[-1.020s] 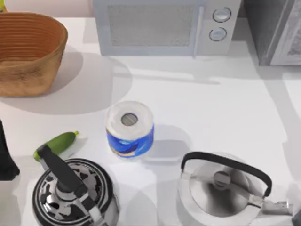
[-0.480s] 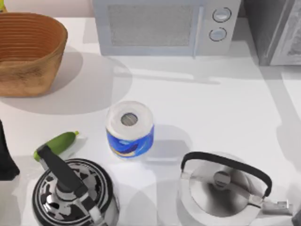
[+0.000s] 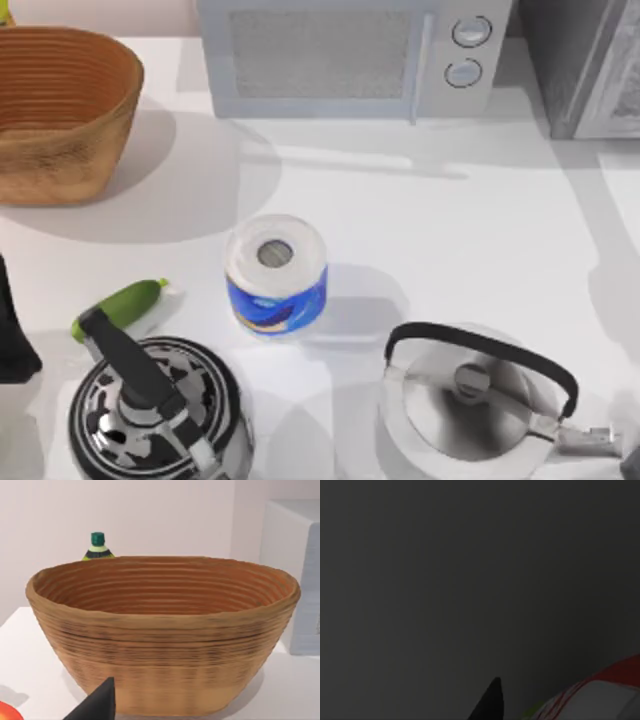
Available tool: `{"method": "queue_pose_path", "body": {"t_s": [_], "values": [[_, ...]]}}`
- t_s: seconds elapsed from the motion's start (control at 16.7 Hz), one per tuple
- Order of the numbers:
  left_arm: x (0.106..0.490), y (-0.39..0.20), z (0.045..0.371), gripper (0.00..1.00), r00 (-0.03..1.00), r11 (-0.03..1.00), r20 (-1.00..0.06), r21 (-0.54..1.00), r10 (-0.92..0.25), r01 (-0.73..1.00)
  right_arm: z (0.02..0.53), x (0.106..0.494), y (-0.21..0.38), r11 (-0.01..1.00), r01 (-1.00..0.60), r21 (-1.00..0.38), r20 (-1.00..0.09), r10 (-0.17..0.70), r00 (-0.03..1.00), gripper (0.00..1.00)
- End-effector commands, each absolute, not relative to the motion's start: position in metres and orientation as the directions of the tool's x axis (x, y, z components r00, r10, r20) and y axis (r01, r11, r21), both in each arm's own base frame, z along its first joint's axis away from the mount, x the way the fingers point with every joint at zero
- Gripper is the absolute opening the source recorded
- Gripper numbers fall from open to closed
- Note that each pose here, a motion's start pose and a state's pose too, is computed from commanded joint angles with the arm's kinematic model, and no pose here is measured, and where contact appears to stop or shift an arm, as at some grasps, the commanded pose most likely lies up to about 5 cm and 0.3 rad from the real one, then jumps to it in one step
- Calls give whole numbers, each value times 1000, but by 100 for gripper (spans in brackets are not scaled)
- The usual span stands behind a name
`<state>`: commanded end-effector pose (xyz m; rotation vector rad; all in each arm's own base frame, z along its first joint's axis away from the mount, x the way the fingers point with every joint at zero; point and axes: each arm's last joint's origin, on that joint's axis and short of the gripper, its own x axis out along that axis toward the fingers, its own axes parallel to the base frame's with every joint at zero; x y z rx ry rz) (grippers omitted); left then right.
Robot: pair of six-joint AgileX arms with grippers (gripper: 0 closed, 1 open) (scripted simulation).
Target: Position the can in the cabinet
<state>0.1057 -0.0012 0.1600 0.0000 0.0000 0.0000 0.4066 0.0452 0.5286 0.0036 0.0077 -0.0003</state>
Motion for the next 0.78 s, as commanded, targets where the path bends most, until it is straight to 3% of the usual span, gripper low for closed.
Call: {"method": "queue_pose_path", "body": {"t_s": [0.42, 0.78], "values": [[106, -1, 160, 100, 1000, 1000, 0, 0, 0, 0, 529, 407, 45, 1000, 0, 4, -8, 0, 1000, 98], [106, -1, 160, 100, 1000, 1000, 0, 0, 0, 0, 529, 407, 45, 1000, 0, 4, -8, 0, 1000, 100]]}}
